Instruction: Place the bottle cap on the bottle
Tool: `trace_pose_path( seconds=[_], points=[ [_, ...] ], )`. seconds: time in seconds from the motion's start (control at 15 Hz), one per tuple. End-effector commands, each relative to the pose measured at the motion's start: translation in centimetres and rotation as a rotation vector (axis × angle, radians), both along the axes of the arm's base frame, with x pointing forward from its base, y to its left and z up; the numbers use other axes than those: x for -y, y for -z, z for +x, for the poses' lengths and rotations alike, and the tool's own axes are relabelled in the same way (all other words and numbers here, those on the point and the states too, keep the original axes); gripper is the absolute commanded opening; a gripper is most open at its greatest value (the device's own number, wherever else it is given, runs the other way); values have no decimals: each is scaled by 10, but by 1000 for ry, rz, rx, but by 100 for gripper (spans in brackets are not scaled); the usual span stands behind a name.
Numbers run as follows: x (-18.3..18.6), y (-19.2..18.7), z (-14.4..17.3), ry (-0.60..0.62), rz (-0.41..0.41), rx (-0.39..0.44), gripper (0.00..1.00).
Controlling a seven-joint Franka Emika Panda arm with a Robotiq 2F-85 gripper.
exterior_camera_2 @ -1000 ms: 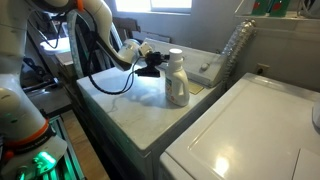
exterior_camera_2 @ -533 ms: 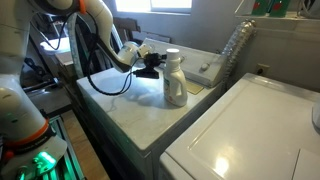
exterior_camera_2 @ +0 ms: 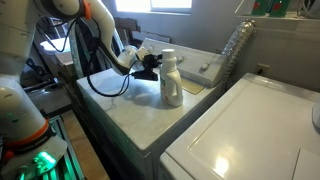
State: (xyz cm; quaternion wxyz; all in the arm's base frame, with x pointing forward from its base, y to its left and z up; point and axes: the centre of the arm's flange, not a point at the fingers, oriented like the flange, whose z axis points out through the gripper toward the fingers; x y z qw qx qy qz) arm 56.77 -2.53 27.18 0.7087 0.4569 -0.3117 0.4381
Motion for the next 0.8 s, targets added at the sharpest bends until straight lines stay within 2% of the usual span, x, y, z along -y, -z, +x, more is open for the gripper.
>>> trace_pose_path(
  seconds=[0.0, 0.6, 0.73],
  points=[
    [-1, 16, 1, 12, 73, 33, 48],
    [0, -2, 4, -19, 270, 207, 48],
    [1, -6, 5, -22, 305, 222, 48]
  ],
)
